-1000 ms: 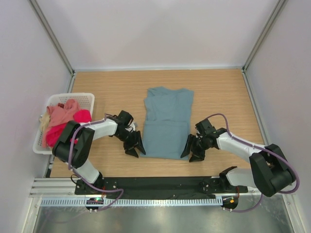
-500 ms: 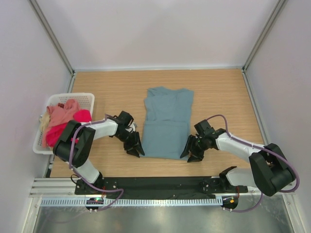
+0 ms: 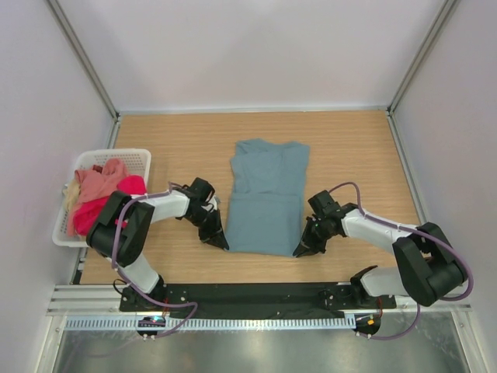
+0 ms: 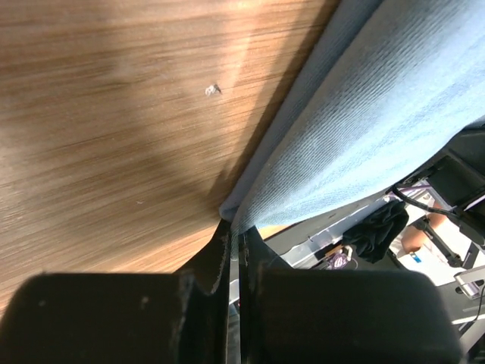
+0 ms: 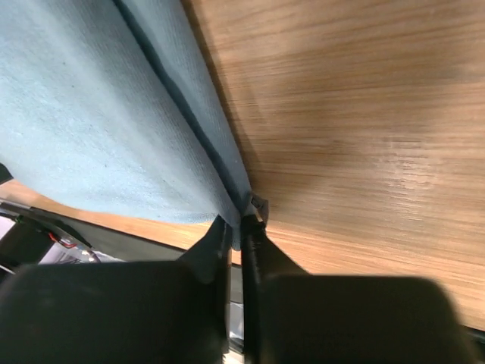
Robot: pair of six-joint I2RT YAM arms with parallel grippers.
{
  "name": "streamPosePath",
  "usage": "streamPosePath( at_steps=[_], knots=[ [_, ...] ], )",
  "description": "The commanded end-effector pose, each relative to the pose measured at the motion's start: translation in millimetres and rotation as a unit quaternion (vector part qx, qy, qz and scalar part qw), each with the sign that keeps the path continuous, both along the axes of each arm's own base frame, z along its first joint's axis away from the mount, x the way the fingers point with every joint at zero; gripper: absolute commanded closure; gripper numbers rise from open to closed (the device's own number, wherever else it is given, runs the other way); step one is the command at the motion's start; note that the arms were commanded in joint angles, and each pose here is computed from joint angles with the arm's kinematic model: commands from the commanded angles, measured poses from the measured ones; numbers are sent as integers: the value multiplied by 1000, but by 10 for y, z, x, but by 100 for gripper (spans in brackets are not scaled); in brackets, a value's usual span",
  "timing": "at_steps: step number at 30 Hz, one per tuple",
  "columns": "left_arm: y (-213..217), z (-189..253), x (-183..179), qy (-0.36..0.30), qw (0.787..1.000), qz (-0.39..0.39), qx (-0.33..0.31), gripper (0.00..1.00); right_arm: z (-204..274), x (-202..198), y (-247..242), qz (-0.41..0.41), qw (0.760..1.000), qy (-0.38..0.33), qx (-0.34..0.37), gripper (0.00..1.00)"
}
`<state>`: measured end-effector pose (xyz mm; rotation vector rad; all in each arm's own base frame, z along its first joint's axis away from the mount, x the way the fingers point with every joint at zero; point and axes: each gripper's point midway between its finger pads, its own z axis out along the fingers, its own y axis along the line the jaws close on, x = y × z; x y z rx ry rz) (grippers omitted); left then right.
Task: Fold and stack the t-shirts
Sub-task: Fold the tshirt
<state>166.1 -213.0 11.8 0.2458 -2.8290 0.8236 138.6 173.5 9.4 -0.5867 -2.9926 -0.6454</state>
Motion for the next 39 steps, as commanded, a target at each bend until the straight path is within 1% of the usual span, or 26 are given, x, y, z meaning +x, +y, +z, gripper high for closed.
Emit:
streamPosePath(
  at_steps=[1, 5, 6, 11, 15, 17, 18, 23, 25, 29, 30, 32, 33, 34, 35, 36, 37, 38, 39],
  knots=[
    [96, -68, 150, -55, 998, -7, 34, 100, -269, 53, -362, 4, 994, -27, -106, 98],
    [155, 11, 67, -58, 998, -6, 40, 100, -170, 44, -311, 16, 995, -25, -98, 99],
    [188, 12, 3, -49, 998, -4, 46, 100, -138, 31, -280, 21, 995, -25, -93, 99],
    [210, 143, -140, -51, 998, 2, 48, 100, 1, -132, -178, 40, 996, -21, -83, 99],
    [164, 358, -220, -81, 996, 6, 36, 100, 107, -300, -138, 38, 996, -20, -78, 98],
    [140, 415, -304, -82, 996, 8, 32, 100, 195, -339, -116, 41, 996, -33, -74, 99],
    [126, 477, -327, -88, 996, 11, 23, 100, 230, -390, -130, 37, 996, -27, -77, 99],
    [173, 622, -464, -88, 996, 25, 17, 100, 480, -415, -140, 24, 996, -44, -70, 99],
    [184, 719, -460, -102, 994, 27, 12, 100, 596, -418, -155, 21, 996, -51, -68, 98],
    [240, 948, -395, -130, 991, 22, 27, 100, 819, -341, -188, 24, 994, -74, -79, 99],
    [197, 1115, -294, -153, 988, 22, 19, 100, 946, -269, -192, 23, 992, -88, -85, 99],
    [224, 1197, -181, -167, 985, 21, 40, 100, 1033, -186, -180, 36, 990, -97, -98, 99],
    [186, 1346, -67, -190, 981, 14, 37, 100, 1164, -90, -152, 37, 988, -113, -100, 99],
    [161, 1419, 9, -199, 979, 12, 38, 100, 1162, -27, -141, 39, 987, -106, -112, 99],
    [145, 1391, 76, -190, 980, 5, 51, 100, 1203, 28, -130, 44, 986, -110, -114, 99],
    [126, 1430, 145, -198, 979, -5, 53, 100, 1327, 138, -79, 42, 986, -123, -107, 99],
    [61, 1600, 282, -220, 975, -6, 43, 100, 1346, 238, -92, 32, 986, -124, -109, 99],
    [45, 1606, 353, -220, 974, -9, 48, 100, 1338, 334, -88, 28, 986, -121, -114, 99],
    [17, 1562, 451, -214, 975, -14, 58, 100, 1419, 462, -62, 28, 984, -135, -109, 99]
  ],
)
